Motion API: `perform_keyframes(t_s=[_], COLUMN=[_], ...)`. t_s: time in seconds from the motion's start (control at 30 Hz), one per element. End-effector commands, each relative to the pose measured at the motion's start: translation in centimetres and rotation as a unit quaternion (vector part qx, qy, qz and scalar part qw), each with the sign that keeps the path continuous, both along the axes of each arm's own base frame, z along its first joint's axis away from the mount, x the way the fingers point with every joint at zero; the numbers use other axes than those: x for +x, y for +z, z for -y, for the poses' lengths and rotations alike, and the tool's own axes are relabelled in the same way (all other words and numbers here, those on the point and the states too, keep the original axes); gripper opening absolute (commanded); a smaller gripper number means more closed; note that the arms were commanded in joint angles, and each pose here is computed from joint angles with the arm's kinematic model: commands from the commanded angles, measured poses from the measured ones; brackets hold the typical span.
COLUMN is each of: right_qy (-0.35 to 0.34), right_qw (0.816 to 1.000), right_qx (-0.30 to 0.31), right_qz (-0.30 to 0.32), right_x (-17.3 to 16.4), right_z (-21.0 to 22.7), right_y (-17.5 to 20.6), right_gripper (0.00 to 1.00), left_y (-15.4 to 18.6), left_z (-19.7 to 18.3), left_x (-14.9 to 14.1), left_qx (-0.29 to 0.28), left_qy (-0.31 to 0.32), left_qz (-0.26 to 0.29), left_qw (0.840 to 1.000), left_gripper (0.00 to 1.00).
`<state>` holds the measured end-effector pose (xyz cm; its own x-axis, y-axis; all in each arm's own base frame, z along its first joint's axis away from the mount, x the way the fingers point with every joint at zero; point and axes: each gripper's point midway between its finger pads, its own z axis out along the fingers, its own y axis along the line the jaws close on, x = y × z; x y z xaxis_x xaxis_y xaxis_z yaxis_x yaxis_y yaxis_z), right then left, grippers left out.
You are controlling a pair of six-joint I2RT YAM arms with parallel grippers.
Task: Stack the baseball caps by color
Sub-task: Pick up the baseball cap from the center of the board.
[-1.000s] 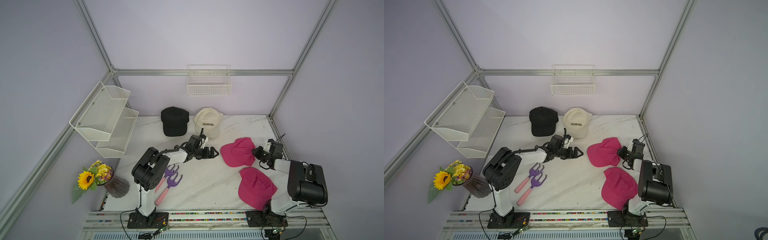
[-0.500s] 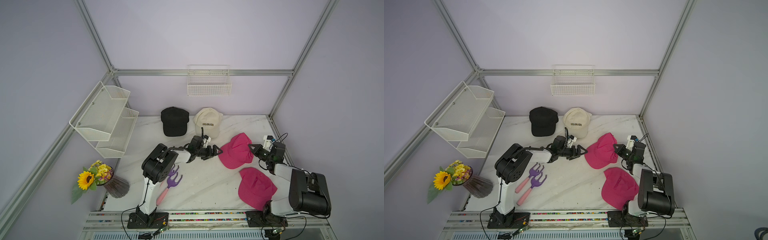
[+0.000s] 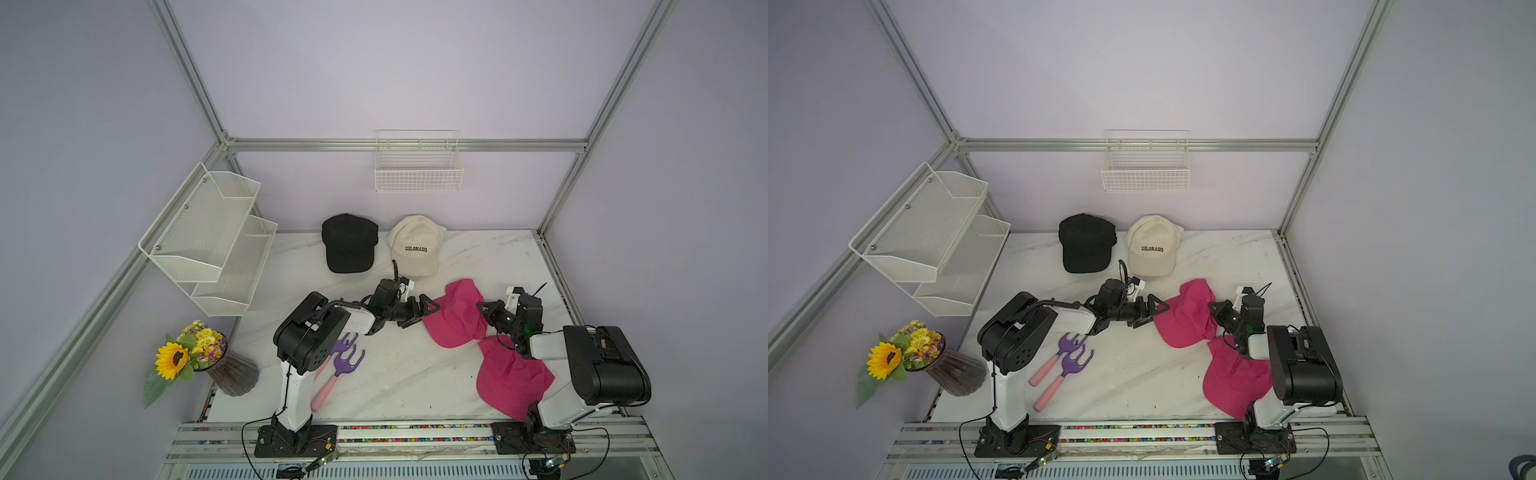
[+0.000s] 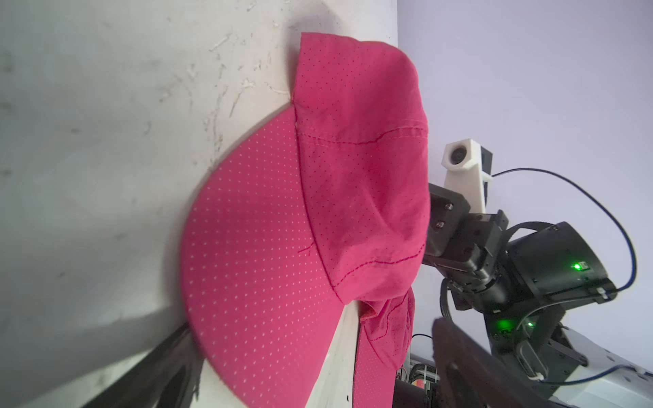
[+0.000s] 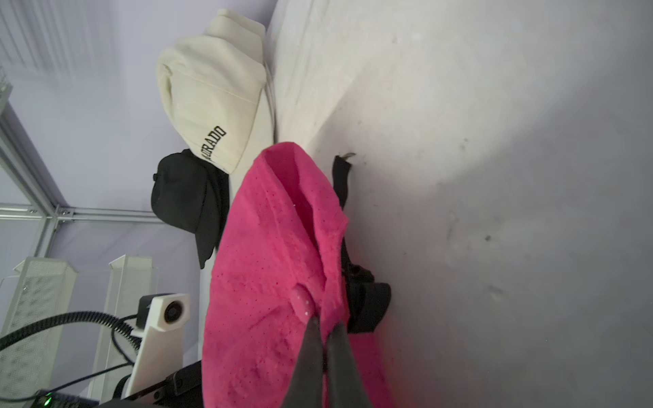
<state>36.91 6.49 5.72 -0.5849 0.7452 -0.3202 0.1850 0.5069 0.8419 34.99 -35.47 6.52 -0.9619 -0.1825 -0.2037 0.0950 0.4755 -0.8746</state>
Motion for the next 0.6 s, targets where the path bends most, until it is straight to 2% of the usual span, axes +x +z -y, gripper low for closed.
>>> perform_keyframes(t_s=[0.0, 0.1, 0.23, 0.33, 0.4, 0.47, 0.57], right_qy=[-0.042, -0.054, -0.053, -0.032, -0.022, -0.018, -0.022], right_qw=[0.998, 0.997, 0.996, 0.996, 0.995, 0.995, 0.995], right_qx=[0.028, 0.026, 0.057, 0.073, 0.081, 0.086, 0.069], right_qz=[0.031, 0.038, 0.046, 0.048, 0.048, 0.055, 0.073], right_x=[0.8, 0.9, 0.4, 0.3, 0.4, 0.5, 0.8], right_z=[0.4, 0.0, -1.7, -3.7, -4.6, -5.0, -4.7], right_y=[1.7, 2.6, 3.4, 3.6, 3.7, 4.0, 4.8], right_gripper=[0.0, 0.0, 0.0, 0.0, 0.0, 0.0, 0.0], left_y=[-3.7, -2.8, -2.0, -1.7, -1.3, -1.0, -0.8], left_z=[-3.5, -3.4, -2.2, -1.3, -0.5, -0.3, -1.1], left_x=[-1.6, -2.8, -3.2, -2.8, -2.5, -2.3, -1.8], left_qx=[0.058, 0.036, 0.001, -0.019, -0.039, -0.052, -0.049], left_qy=[0.04, 0.029, 0.017, 0.01, 0.006, 0.008, 0.02], left_qz=[-0.072, -0.072, -0.068, -0.065, -0.063, -0.057, -0.045], left_qw=[0.995, 0.996, 0.998, 0.998, 0.997, 0.997, 0.998], left_gripper=[1.0, 1.0, 0.99, 0.92, 0.83, 0.65, 0.32])
